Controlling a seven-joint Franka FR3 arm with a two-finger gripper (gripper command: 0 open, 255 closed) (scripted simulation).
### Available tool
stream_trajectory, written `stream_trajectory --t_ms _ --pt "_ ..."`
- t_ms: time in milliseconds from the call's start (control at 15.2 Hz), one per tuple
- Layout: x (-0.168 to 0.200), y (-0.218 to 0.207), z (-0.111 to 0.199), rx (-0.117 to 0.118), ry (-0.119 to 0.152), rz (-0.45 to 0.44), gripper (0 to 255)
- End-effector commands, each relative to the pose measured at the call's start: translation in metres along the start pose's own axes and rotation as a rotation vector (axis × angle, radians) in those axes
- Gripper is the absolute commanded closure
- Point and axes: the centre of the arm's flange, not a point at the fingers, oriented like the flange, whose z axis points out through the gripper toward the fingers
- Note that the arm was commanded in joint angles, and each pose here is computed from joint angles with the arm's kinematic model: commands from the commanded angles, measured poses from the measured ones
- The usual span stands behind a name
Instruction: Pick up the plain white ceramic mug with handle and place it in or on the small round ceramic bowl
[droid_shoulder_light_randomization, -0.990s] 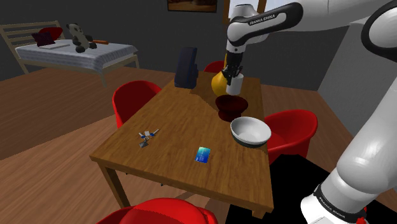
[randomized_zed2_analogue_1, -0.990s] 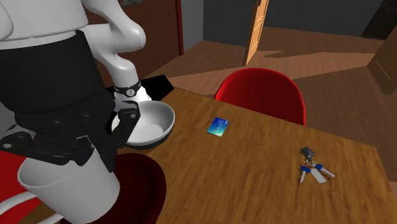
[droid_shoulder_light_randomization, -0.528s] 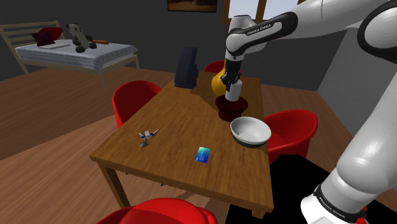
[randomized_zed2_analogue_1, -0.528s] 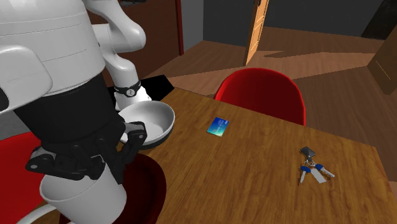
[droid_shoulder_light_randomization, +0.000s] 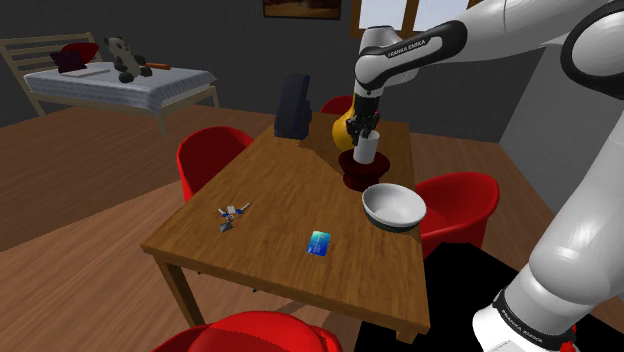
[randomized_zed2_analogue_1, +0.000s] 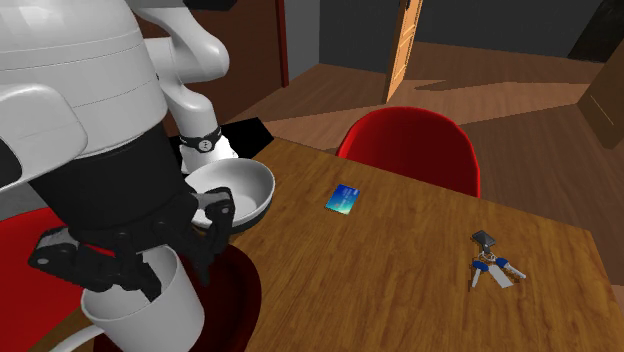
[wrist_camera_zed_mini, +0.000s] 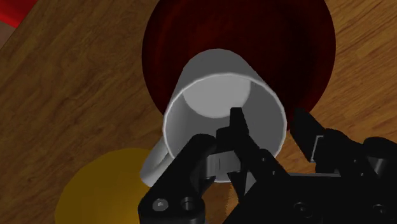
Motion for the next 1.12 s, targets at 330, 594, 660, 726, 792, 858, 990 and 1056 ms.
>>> stream_trajectory --t_ms 330,594,660,726,792,858,990,1056 --pt "0.000 0.000 -0.013 0.000 0.000 0.000 0" --pt "0.000 0.000 -0.050 0.000 0.000 0.000 0" --pt "0.000 0.000 -0.050 0.000 0.000 0.000 0" --pt "0.000 0.000 -0.050 0.000 0.000 0.000 0" --pt "0.000 0.000 -0.050 0.000 0.000 0.000 0" --pt "0.000 0.000 -0.050 0.000 0.000 0.000 0" --pt "0.000 0.000 -0.050 0.000 0.000 0.000 0" --pt "0.000 0.000 -0.050 0.000 0.000 0.000 0"
